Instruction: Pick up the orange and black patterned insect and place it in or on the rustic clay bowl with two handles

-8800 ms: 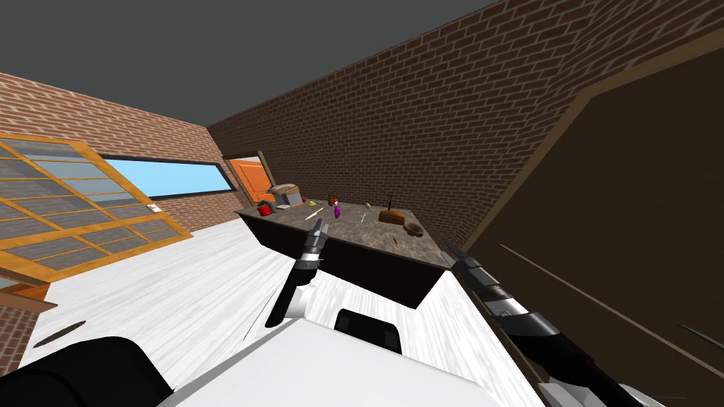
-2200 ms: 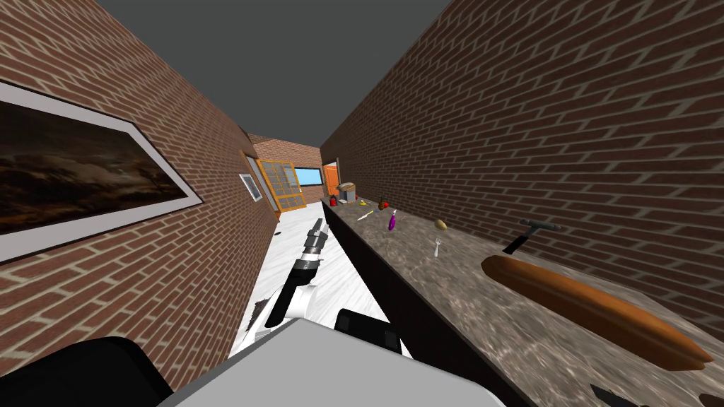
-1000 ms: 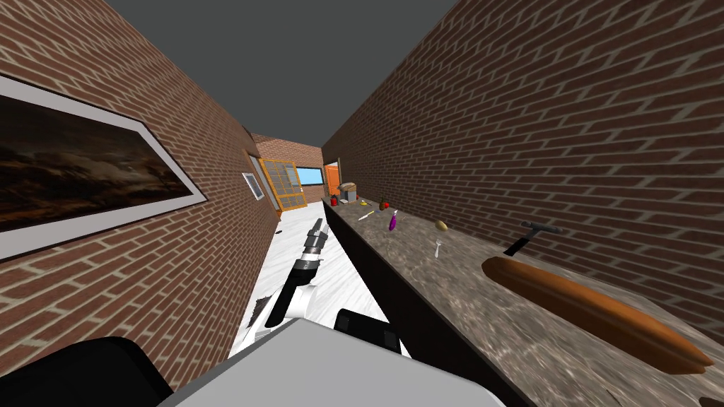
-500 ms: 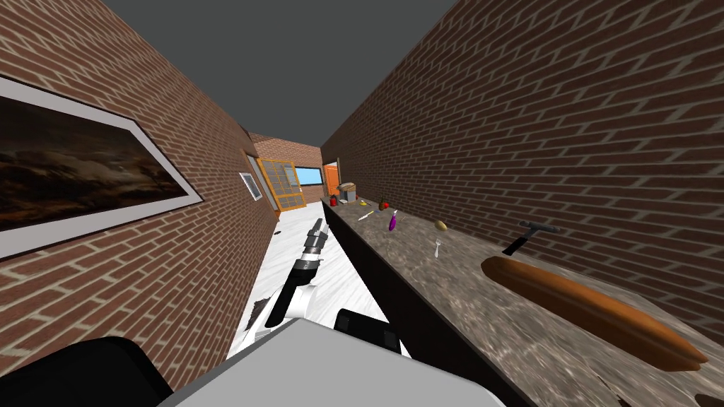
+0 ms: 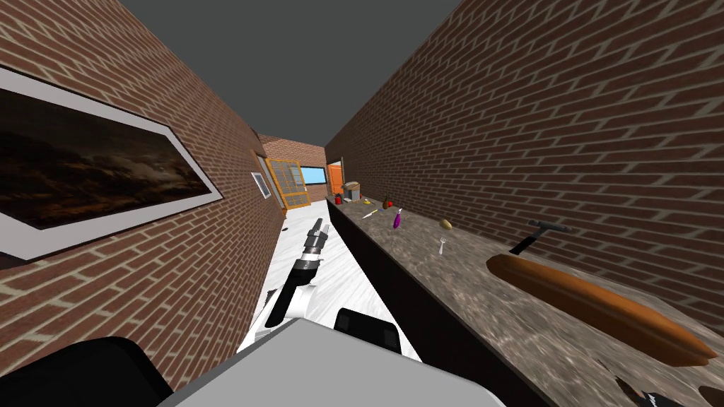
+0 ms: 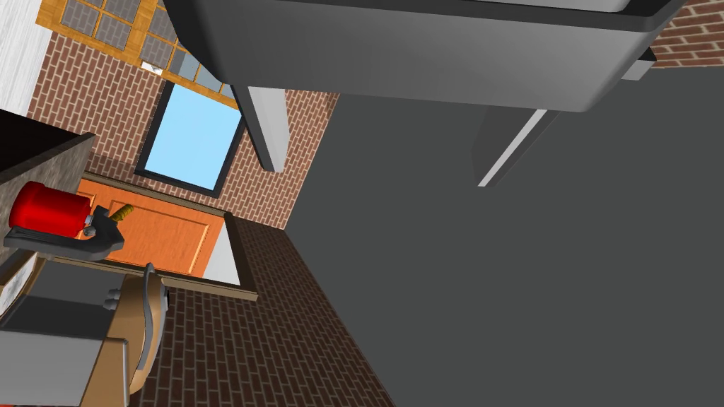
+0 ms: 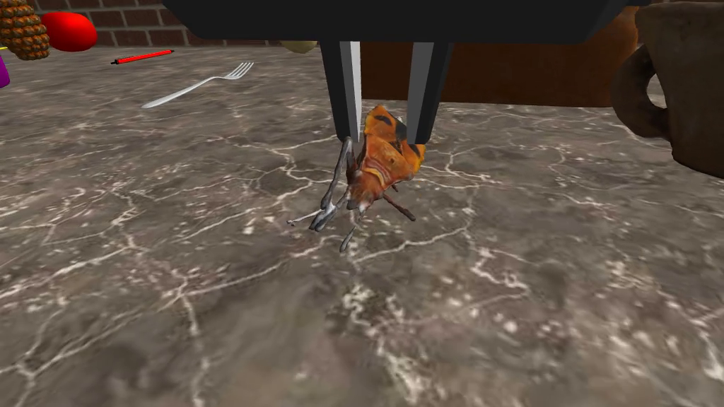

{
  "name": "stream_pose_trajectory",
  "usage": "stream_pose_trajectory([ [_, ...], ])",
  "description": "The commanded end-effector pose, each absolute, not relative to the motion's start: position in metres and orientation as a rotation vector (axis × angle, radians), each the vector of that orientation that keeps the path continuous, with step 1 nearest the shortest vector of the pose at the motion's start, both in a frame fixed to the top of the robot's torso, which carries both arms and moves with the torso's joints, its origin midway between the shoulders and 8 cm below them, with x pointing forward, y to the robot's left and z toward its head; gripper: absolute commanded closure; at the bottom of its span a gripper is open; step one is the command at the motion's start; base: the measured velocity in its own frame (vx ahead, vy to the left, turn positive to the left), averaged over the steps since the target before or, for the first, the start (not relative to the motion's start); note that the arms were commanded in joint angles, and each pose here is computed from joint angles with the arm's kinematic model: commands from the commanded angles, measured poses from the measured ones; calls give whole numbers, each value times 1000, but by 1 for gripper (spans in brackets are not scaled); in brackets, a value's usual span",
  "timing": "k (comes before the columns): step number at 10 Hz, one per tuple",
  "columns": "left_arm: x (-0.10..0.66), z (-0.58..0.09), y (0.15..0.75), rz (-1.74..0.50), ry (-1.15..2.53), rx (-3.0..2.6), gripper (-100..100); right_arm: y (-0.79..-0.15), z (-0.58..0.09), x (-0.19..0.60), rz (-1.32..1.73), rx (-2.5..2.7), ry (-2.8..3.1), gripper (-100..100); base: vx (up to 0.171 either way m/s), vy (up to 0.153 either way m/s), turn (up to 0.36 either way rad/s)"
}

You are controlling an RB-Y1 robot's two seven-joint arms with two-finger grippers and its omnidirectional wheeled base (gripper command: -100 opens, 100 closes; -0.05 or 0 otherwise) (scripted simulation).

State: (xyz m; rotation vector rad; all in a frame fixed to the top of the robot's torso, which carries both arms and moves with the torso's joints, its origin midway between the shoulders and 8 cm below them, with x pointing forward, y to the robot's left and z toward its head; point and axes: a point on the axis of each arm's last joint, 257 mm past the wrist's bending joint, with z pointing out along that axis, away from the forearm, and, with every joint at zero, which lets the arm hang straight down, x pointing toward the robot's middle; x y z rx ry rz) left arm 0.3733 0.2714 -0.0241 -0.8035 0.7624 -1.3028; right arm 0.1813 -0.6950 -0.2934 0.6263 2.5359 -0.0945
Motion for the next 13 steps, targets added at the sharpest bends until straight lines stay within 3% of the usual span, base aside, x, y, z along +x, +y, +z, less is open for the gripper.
stream_pose_trajectory([
  [1, 373, -24, 271, -1303, 762, -803, 0, -701, -282, 191, -77, 620, 2510, 100, -40, -1, 79],
  [13, 373, -24, 271, -1303, 763, -803, 0, -754, -212, 198, -27, 640, 2403, 100, -22, -17, 85],
])
